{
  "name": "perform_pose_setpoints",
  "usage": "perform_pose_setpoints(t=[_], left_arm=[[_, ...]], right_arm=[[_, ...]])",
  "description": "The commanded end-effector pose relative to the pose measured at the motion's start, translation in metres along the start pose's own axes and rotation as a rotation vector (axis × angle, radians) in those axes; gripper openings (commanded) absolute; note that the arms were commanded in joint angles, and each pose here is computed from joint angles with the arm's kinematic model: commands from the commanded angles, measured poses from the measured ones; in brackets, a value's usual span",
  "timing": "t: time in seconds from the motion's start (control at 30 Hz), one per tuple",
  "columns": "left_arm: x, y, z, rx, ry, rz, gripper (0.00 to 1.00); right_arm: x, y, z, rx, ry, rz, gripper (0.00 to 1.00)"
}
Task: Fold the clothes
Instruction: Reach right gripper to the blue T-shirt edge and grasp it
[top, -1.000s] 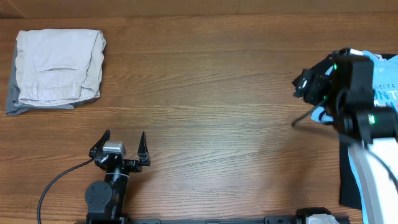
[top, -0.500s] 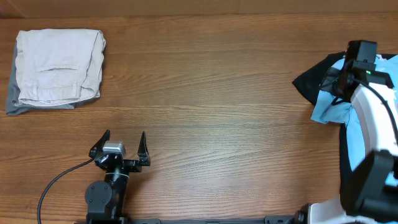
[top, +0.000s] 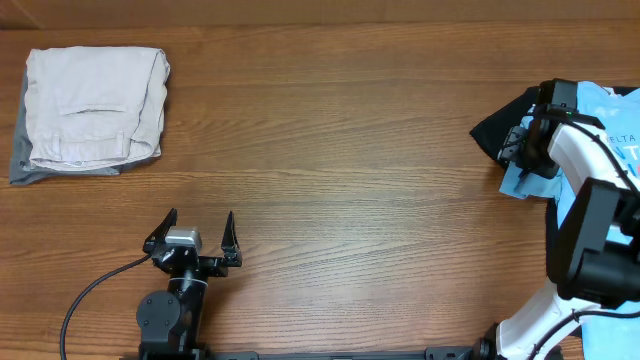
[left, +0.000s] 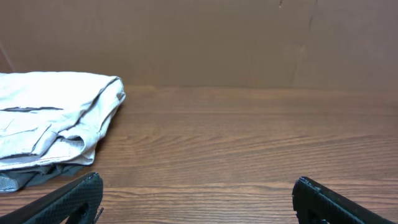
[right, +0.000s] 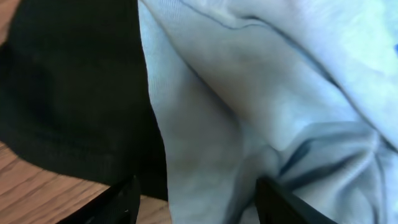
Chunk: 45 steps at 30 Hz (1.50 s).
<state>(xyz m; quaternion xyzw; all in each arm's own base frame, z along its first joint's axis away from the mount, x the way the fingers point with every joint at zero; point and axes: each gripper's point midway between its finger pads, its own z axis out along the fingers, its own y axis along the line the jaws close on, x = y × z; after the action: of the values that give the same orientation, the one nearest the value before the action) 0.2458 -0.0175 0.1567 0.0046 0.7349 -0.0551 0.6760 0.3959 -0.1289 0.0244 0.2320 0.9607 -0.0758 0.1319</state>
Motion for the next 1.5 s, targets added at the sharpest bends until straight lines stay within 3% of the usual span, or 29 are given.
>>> perform_pose_setpoints(t=[0.0,0.1,0.83,1.0,1.23,1.47], left_arm=[[0.0,0.001,0.0,-0.007,-0.006,0.02,1.0],[0.0,0.001,0.0,-0.007,-0.006,0.02,1.0],[0.0,0.001,0.0,-0.007,-0.006,0.019,1.0],[0.0,0.001,0.0,-0.007,-0.006,0.02,1.0],[0.0,0.001,0.0,-0.007,-0.006,0.02,1.0],[0.0,0.001,0.0,-0.007,-0.006,0.02,1.0]], right_arm=[[-0.009,0.001,0.0,-0.006,-0.02,-0.001,0.63],[-0.01,0.001,0.001,-0.006,-0.02,-0.001,0.58],[0.013,0.002,0.033,0.008,0.051,-0.011,0.5],[0.013,0.002,0.033,0.008,0.053,-0.012,0.38],[0.01,0.002,0.033,0.006,0.042,-0.01,0.31],[0.01,0.002,0.033,0.006,0.042,-0.01,0.11]])
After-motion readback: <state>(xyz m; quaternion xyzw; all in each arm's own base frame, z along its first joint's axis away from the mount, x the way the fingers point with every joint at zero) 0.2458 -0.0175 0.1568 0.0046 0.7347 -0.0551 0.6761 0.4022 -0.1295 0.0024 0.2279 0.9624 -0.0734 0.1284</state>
